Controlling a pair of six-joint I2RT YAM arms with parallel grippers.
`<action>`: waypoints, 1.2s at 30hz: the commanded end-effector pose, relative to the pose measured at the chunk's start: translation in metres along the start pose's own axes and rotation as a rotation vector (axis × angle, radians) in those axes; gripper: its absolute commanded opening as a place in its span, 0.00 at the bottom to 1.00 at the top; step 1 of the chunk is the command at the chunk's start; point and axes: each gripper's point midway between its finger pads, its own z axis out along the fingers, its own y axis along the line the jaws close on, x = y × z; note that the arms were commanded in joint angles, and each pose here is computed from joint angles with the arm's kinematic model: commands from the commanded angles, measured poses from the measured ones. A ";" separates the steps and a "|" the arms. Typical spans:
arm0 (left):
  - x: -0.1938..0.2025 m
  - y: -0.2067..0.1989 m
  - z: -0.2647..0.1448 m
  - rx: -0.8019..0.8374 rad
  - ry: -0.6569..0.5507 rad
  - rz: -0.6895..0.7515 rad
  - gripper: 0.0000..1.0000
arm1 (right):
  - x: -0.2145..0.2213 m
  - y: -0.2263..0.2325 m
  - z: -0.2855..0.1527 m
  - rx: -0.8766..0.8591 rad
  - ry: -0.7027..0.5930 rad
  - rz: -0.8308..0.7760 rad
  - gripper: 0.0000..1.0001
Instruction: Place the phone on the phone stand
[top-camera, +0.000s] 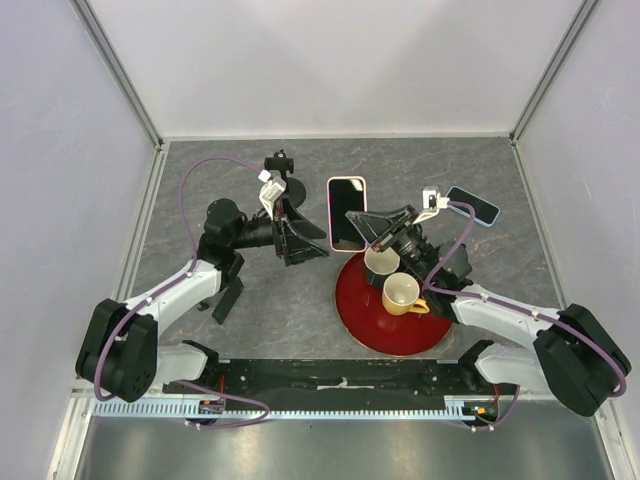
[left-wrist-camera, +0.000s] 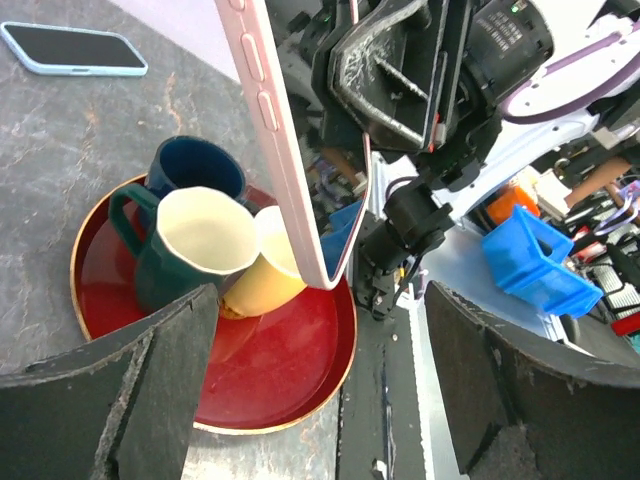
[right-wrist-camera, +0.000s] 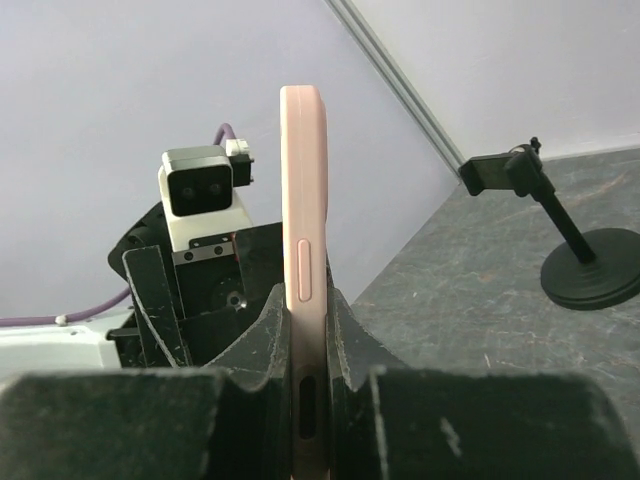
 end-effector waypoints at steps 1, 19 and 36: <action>-0.013 -0.023 0.000 0.099 -0.045 0.034 0.88 | -0.027 0.040 0.004 -0.149 -0.120 0.027 0.00; -0.007 -0.026 0.006 0.170 -0.006 -0.022 0.47 | -0.013 0.050 0.000 -0.193 -0.152 0.028 0.00; -0.004 -0.026 0.009 0.144 0.039 0.055 0.02 | 0.008 0.038 0.011 -0.096 -0.063 -0.087 0.23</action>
